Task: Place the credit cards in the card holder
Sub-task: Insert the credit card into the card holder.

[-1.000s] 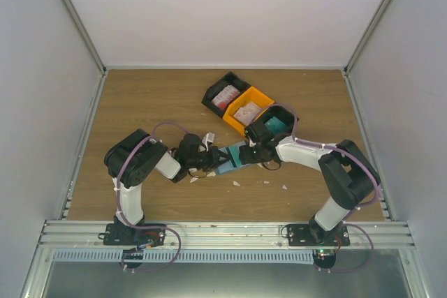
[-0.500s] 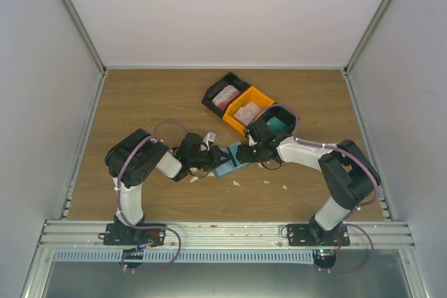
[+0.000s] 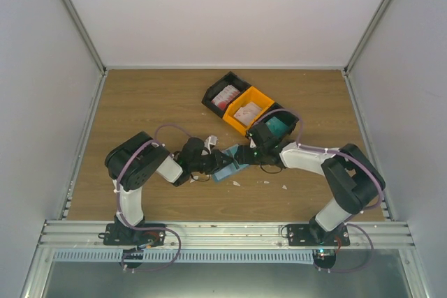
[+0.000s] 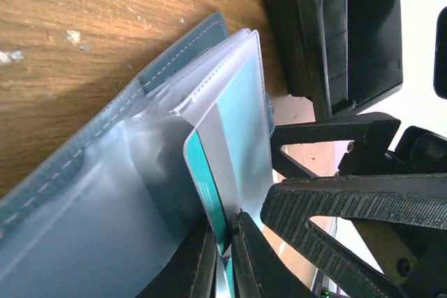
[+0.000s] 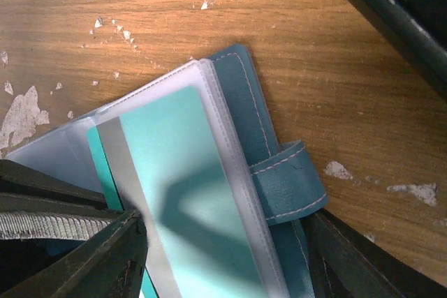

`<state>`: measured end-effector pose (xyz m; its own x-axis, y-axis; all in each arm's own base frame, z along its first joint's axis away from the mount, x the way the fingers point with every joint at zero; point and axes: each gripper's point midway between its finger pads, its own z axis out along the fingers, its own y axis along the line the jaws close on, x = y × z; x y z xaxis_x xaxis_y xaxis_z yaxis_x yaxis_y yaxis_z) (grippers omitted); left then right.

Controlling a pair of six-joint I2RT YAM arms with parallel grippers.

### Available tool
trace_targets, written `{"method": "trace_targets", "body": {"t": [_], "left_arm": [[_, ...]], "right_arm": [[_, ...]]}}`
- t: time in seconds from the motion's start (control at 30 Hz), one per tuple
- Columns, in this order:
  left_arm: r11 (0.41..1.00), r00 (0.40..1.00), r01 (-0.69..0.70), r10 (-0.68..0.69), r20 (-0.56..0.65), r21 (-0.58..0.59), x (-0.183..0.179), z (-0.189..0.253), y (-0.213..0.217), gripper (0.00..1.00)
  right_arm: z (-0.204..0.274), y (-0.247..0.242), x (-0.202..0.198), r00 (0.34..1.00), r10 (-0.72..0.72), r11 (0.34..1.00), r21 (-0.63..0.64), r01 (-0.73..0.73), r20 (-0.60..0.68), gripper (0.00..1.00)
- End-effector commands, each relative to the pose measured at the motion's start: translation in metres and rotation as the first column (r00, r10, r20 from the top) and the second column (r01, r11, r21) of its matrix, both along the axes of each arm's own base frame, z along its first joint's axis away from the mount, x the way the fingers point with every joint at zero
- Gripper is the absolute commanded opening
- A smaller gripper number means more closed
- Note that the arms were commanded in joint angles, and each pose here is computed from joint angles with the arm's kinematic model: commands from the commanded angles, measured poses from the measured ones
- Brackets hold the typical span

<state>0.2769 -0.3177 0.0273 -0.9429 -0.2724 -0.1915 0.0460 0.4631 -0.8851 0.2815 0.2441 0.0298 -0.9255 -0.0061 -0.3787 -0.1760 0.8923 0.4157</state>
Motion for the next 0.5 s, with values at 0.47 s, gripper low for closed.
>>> {"method": "trace_targets", "body": {"t": [0.47], "left_arm": [[0.993, 0.993, 0.074, -0.083, 0.089, 0.093, -0.023, 0.036, 0.01, 0.41]], "right_arm": [[0.019, -0.005, -0.008, 1.0, -0.02, 1.0, -0.018, 0.02, 0.006, 0.63]]}}
